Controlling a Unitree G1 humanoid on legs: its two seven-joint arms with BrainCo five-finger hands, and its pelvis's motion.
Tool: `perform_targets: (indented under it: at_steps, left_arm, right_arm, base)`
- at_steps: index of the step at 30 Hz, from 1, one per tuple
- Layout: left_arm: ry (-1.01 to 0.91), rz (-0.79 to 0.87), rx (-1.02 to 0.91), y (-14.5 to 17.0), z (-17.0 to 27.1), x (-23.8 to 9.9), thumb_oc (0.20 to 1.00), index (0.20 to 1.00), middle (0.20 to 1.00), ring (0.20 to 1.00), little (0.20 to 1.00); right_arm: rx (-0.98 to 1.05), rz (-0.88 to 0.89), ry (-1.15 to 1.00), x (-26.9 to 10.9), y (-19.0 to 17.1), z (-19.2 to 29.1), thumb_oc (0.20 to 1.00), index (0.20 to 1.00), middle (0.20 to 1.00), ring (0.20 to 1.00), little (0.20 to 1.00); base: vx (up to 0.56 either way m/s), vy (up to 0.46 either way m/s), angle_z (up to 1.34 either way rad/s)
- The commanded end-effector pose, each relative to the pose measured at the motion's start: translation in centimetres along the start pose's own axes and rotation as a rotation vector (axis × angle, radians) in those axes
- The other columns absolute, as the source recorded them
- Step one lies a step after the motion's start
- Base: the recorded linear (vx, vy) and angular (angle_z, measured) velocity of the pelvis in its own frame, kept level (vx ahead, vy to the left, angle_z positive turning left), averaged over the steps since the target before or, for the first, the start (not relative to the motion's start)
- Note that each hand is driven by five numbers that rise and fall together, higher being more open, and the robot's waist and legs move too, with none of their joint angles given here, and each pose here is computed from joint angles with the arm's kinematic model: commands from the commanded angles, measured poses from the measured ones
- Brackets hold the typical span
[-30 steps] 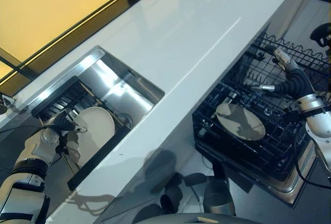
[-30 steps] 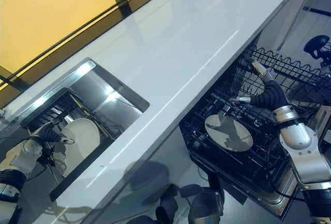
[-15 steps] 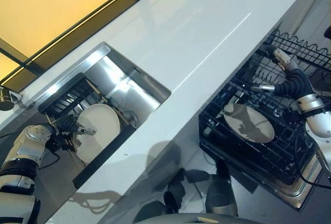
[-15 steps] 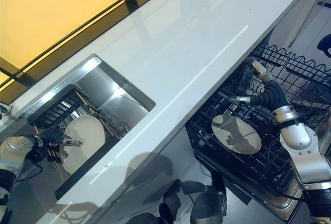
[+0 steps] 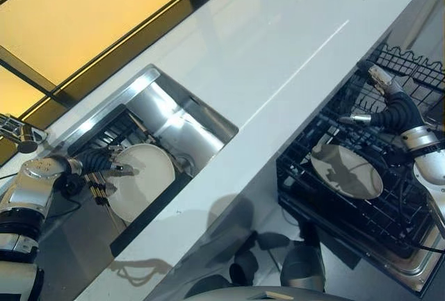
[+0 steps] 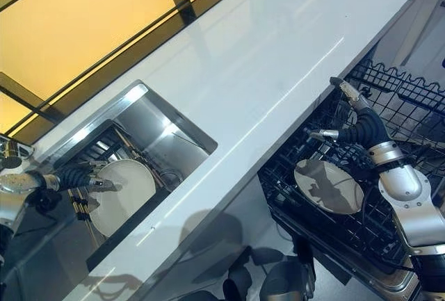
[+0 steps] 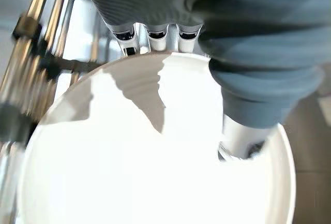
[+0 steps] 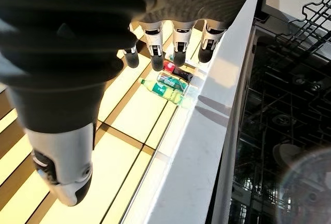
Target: Pick up plates and place into dishwasher.
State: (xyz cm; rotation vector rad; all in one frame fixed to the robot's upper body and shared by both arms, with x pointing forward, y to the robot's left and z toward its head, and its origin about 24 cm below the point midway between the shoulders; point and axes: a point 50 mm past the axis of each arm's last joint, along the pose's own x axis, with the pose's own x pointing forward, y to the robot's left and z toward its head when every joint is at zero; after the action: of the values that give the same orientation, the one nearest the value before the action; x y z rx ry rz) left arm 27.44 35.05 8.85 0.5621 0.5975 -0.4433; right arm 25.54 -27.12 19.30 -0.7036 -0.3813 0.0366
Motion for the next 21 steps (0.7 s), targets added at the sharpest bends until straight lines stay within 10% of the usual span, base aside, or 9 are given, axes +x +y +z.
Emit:
perform_targets:
  at_steps: [1,21]
  left_arm:
    - [-0.049,-0.323,0.03,-5.2,-0.5,1.7,0.2,0.2,0.2,0.2,0.2]
    - [-0.068,-0.203,0.069,-3.0,0.0,-0.1,0.2,0.2,0.2,0.2,0.2]
  right_arm:
    - [-0.009,-0.049,-0.121,0.5,-1.4,2.2,1.0,1.0,1.0,1.0,1.0]
    - [0.04,-0.085,-0.131,-0.1,-1.1,1.7,1.0,1.0,1.0,1.0,1.0]
  base:
    - [-0.03,-0.032,0.01]
    - [-0.04,-0.067,0.01]
